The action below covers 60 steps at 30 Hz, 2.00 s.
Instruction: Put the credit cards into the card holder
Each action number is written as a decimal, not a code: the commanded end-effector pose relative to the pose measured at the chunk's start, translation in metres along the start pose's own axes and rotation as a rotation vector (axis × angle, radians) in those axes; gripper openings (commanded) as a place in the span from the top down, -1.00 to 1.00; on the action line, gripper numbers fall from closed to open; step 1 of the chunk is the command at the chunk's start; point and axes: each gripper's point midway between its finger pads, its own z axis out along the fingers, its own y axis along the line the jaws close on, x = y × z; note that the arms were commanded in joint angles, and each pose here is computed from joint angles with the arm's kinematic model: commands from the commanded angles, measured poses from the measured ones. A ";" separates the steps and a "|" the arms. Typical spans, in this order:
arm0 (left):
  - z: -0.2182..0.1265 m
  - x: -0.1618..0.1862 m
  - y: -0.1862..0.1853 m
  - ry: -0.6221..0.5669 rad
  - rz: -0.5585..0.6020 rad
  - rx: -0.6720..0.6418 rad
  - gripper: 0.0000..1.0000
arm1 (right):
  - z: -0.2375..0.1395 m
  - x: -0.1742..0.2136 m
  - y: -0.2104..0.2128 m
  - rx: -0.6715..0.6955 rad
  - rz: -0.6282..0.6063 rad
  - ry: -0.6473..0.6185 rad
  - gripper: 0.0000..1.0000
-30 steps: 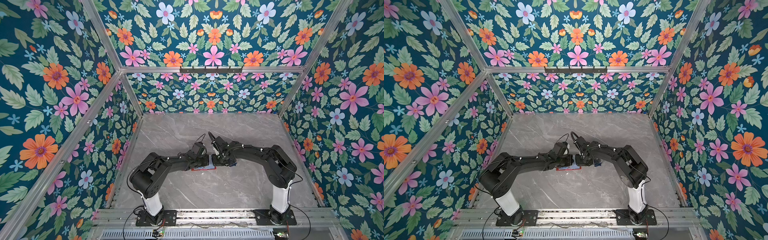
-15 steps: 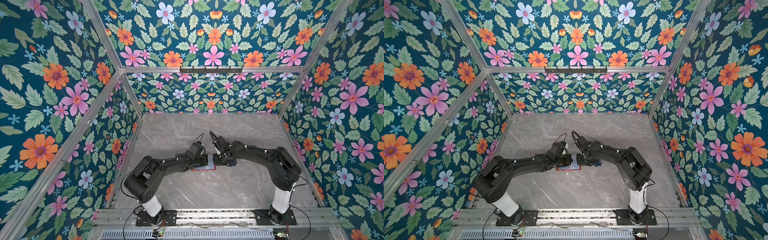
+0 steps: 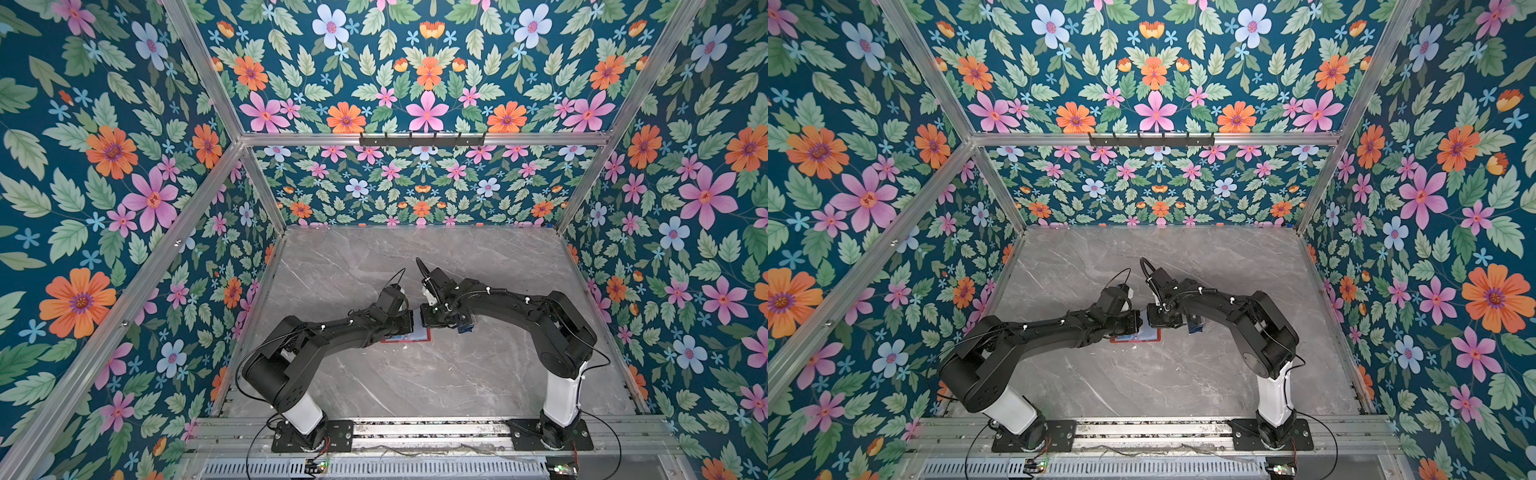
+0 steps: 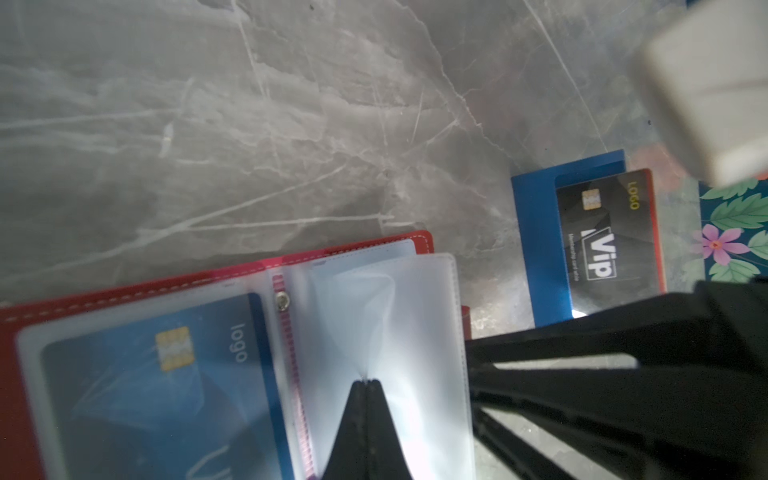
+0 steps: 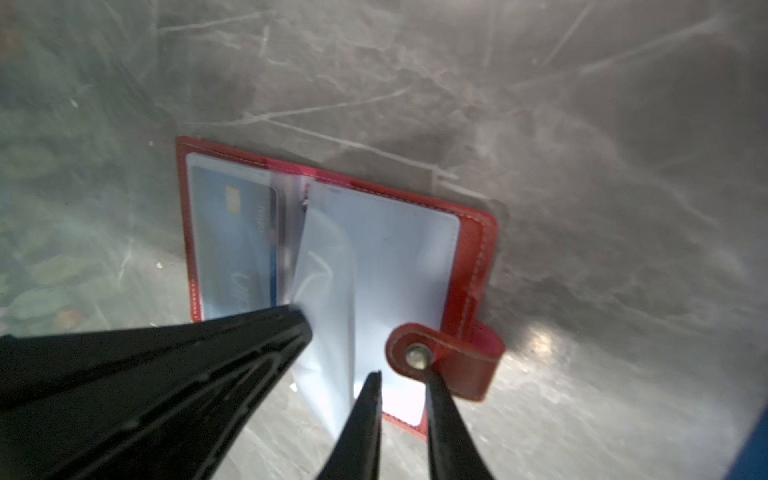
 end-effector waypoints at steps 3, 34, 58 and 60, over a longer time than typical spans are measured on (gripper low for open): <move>-0.013 -0.011 -0.002 -0.067 0.010 0.000 0.64 | 0.001 0.000 0.019 -0.096 -0.013 0.017 0.41; -0.028 0.010 0.050 -0.076 0.019 -0.208 0.78 | 0.032 -0.004 0.055 -0.292 0.028 0.079 0.97; -0.028 -0.021 -0.039 -0.074 0.112 0.052 0.43 | -0.060 -0.012 -0.009 -0.083 0.020 -0.121 0.58; -0.023 -0.022 -0.052 -0.063 0.121 0.075 0.40 | -0.067 -0.009 -0.024 -0.056 0.040 -0.132 0.55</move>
